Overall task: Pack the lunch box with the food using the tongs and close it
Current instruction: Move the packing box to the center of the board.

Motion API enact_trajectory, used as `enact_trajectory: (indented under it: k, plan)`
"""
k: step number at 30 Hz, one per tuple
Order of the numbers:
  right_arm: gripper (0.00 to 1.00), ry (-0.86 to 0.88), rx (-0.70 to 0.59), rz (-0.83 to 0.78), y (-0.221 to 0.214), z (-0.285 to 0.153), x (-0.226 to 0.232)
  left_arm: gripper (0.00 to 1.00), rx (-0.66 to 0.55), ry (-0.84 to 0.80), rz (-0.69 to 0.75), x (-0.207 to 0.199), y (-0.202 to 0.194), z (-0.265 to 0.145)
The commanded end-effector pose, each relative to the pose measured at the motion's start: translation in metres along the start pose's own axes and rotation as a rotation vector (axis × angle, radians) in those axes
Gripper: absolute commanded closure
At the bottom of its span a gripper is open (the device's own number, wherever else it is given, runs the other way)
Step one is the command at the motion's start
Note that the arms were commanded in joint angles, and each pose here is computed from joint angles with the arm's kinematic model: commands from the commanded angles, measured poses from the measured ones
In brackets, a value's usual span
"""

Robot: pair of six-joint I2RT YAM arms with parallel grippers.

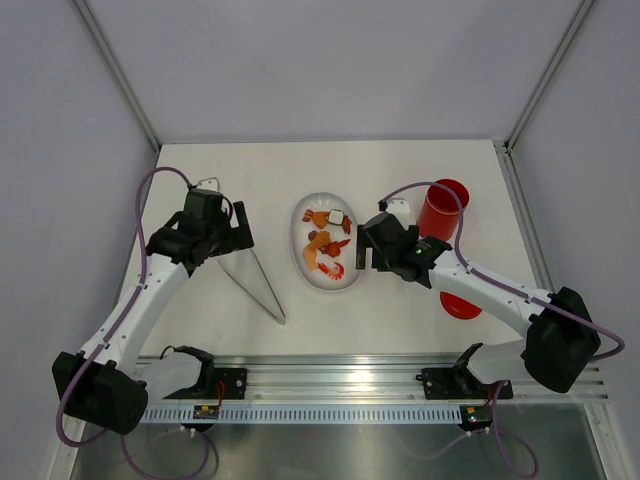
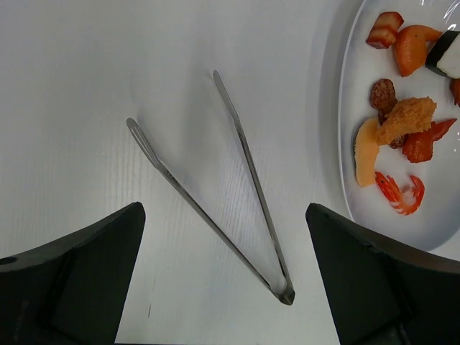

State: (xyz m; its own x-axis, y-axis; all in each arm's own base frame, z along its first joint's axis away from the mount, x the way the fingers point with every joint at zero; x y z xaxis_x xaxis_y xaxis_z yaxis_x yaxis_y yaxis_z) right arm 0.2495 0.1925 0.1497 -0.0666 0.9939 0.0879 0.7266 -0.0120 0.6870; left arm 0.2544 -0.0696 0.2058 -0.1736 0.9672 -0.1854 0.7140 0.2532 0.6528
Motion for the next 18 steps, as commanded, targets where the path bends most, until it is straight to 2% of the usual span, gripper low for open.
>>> enact_trajectory:
  k: [1,13,18]
  plan:
    - [0.01,0.031,-0.047,0.027,0.018,-0.003,0.011,0.01,-0.02,-0.039,-0.007,-0.007,0.004,0.001]
    - [0.0,0.012,-0.035,0.034,0.014,-0.003,0.007,0.01,0.0,-0.048,-0.001,-0.008,0.001,0.002]
    - [0.0,-0.1,-0.113,0.027,0.037,-0.018,-0.011,0.01,-0.004,-0.05,0.001,-0.008,0.001,-0.001]
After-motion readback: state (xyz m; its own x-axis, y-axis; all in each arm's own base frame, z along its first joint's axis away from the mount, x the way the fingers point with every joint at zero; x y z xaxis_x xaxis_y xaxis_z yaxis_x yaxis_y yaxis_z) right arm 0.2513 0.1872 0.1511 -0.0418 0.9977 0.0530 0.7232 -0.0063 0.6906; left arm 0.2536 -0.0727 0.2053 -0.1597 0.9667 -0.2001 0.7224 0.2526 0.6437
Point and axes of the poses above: each gripper's point midway between its finger pads, its own z axis out along the fingers, its own x axis along the line the jaws close on, y = z × x, the point moved 4 cm from there along -z, back along the fingers, and after that the axes turned 2 degrees about -z, right-handed, at the moved point
